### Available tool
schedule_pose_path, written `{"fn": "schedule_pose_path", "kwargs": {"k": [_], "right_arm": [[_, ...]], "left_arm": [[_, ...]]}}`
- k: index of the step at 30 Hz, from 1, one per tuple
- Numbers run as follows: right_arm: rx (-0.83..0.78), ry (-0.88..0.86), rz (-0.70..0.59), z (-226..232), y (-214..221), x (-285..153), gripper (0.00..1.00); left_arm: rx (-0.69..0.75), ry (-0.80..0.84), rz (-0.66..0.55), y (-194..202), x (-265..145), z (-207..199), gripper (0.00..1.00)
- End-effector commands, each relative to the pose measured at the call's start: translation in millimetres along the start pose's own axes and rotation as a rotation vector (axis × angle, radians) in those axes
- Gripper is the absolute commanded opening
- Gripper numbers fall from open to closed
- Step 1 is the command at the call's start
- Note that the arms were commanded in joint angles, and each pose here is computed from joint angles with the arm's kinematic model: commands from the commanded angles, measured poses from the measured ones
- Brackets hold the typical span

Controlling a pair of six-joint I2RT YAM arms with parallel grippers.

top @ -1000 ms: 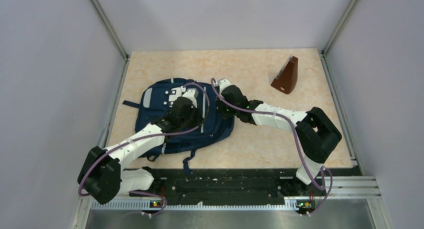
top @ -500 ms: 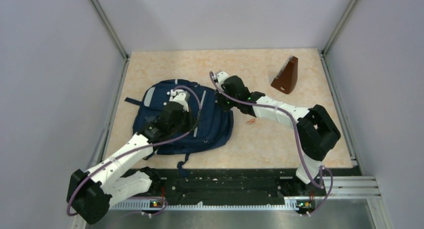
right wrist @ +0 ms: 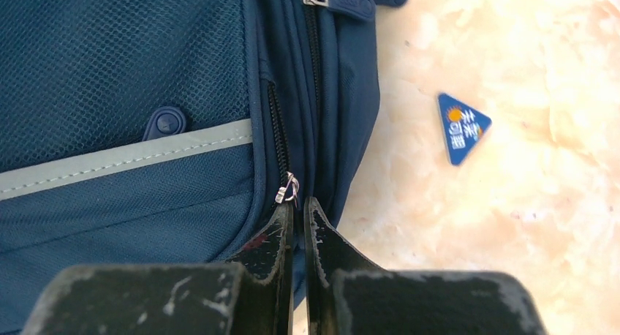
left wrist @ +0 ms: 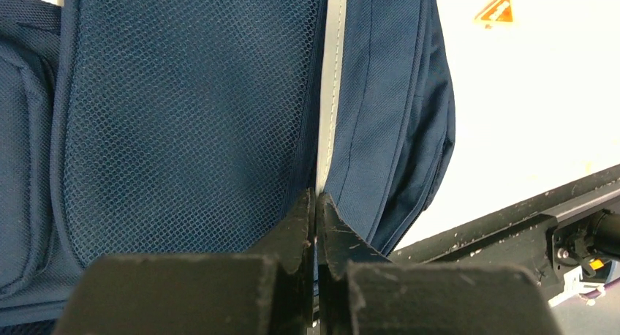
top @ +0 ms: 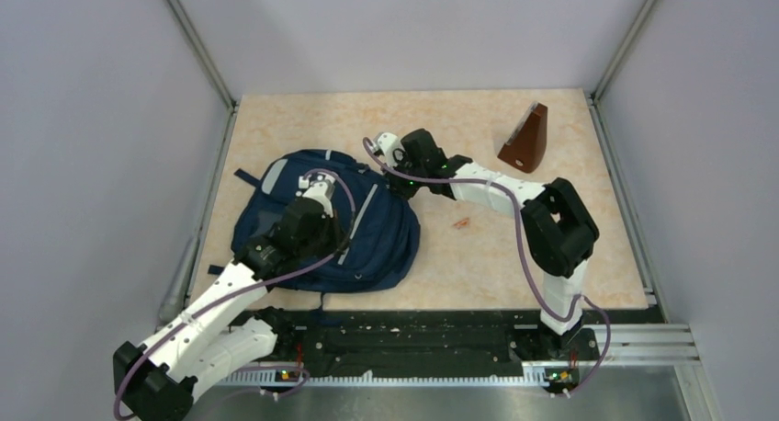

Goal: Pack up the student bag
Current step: Zip the student bag at the center of the board.

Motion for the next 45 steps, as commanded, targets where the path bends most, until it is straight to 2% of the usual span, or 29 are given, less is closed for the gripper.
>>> {"fn": "schedule_pose_path", "kwargs": {"k": [1,11,19,24,29,33,37,41,45], "right_arm": [[-0.166,0.033,-0.067,-37.2,-12.6,6.5,0.00],[-0.339,-0.055,-0.183,-41.1,-26.1,32.3,0.00],[-0.413,-0.027,-0.367,-42.0,-49.6,34.8,0.00],[-0.468,-0.001,-0.435,-35.1,-61.2,31.7,0.00],[-0.559,-0.029,-0.453,-21.6,-67.3,35.0,0.00],[-0.621,-0.059,-0.393,-13.5,-70.1,46.7,0.00],[-0.583,-0.051,-0.393,-12.2,-75.9,46.1,0.00],[-0.578,-0.036,-0.428,-12.8,-82.9,43.2,0.00],[-0.595,-0.061,-0.434,-9.0,-93.1,50.7,0.00]], "left_arm": [[0.001,-0.027,0.141,17.7,-22.3,7.4,0.00],[0.043,-0.008,0.169,15.9,-26.7,5.4,0.00],[0.069,0.053,0.224,18.6,-21.7,1.7,0.00],[0.112,0.152,0.290,21.3,-17.0,-4.0,0.00],[0.145,0.256,0.385,24.8,-10.7,-10.0,0.00],[0.156,0.319,0.452,25.7,-8.2,-14.7,0.00],[0.177,0.286,0.397,17.3,-9.6,-16.2,0.00],[0.217,0.394,0.329,12.0,-21.1,-23.6,0.00],[0.237,0.424,0.312,9.8,-25.0,-25.7,0.00]]}}
Point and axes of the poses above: each gripper's point midway between its finger pads, its own x axis out along the fingers, its own z axis along the line the jaws close on, y = z × x, the point moved 10 cm from there along -x, back along the fingers, and after that the axes turned 3 degrees about -x, right-handed, at the moved point
